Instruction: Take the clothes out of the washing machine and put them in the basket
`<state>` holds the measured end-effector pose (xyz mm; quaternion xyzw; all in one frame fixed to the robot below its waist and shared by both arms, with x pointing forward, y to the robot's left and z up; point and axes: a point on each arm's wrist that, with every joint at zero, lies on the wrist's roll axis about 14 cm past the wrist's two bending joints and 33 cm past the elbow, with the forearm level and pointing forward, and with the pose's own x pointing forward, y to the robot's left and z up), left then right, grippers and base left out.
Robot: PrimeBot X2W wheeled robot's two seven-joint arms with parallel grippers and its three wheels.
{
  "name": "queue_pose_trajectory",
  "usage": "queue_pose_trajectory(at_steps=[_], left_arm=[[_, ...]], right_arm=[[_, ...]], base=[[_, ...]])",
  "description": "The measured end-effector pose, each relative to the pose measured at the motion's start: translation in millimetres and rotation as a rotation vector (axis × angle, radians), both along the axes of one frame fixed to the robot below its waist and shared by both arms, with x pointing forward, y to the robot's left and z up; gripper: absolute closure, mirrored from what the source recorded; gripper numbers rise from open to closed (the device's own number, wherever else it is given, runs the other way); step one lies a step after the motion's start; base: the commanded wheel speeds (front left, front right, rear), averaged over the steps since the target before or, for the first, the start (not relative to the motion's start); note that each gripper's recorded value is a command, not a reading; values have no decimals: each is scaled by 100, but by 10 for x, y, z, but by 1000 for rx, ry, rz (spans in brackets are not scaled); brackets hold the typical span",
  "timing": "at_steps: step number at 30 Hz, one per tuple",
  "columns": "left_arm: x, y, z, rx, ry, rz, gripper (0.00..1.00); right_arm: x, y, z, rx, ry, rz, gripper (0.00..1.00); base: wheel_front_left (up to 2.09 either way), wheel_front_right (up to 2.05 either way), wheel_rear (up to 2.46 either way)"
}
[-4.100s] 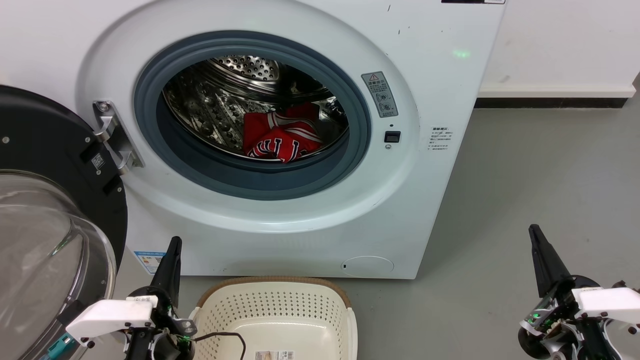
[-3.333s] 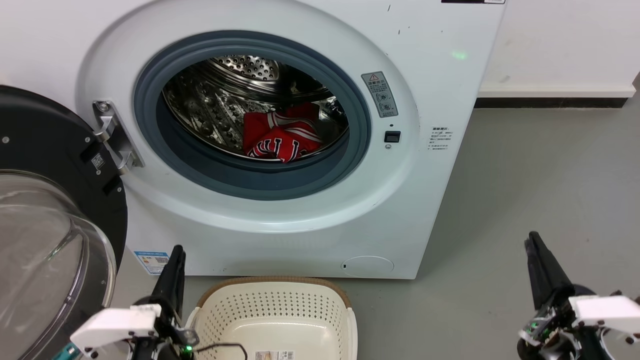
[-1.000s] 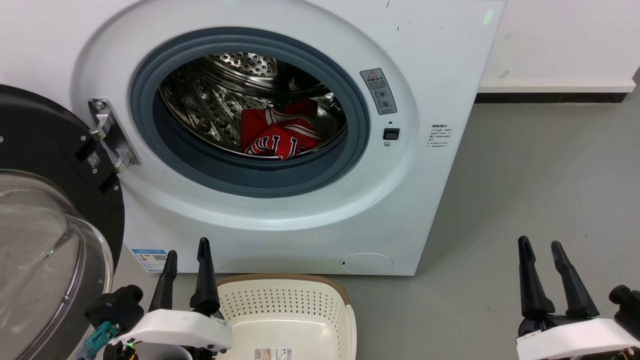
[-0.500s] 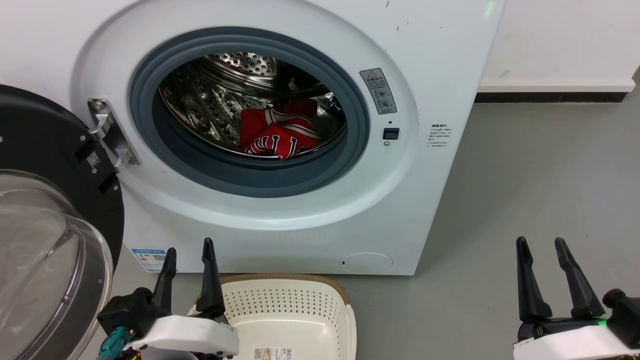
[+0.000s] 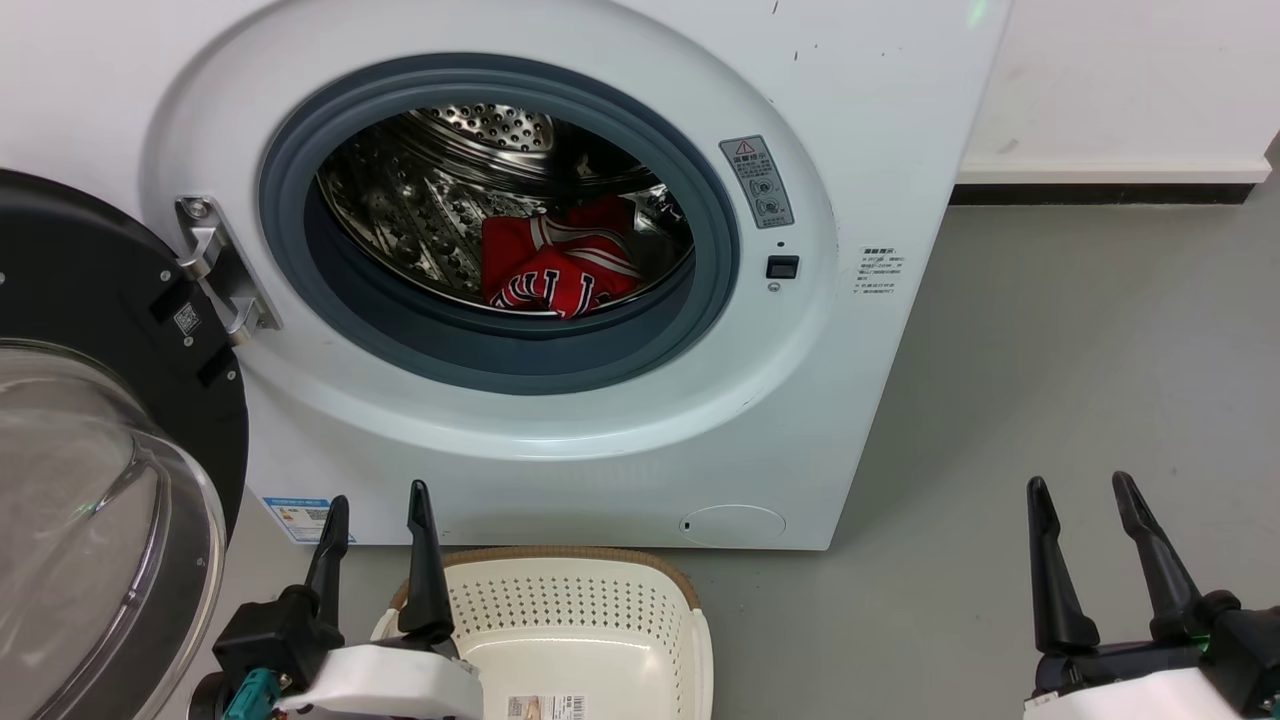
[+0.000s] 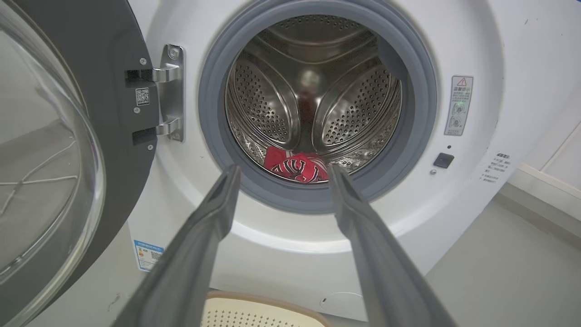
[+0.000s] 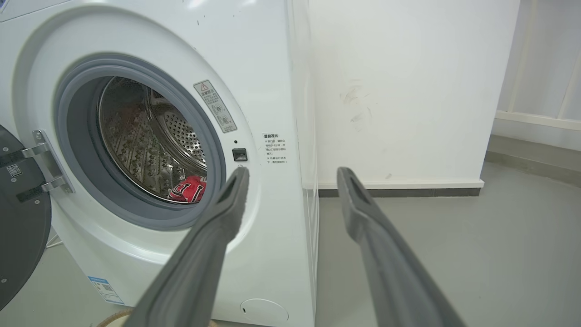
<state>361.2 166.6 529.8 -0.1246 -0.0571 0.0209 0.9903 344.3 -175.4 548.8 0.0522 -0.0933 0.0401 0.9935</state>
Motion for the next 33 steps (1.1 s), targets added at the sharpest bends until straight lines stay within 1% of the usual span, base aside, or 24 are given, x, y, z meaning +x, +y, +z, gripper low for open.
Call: queue_pose_trajectory(at_steps=[15, 28, 33], left_arm=[[-40, -48, 32, 105, -29, -1, 0], [-96, -29, 14, 163, -37, 11, 0], [-103, -3, -24, 153, -26, 16, 0]], right_arm=[[-67, 26, -10, -113, -14, 0, 0], [-116, 43, -8, -182, -28, 2, 0], [-122, 39, -8, -179, -30, 1, 0]], base=[[0, 0, 0], [0, 0, 0], [0, 0, 0]])
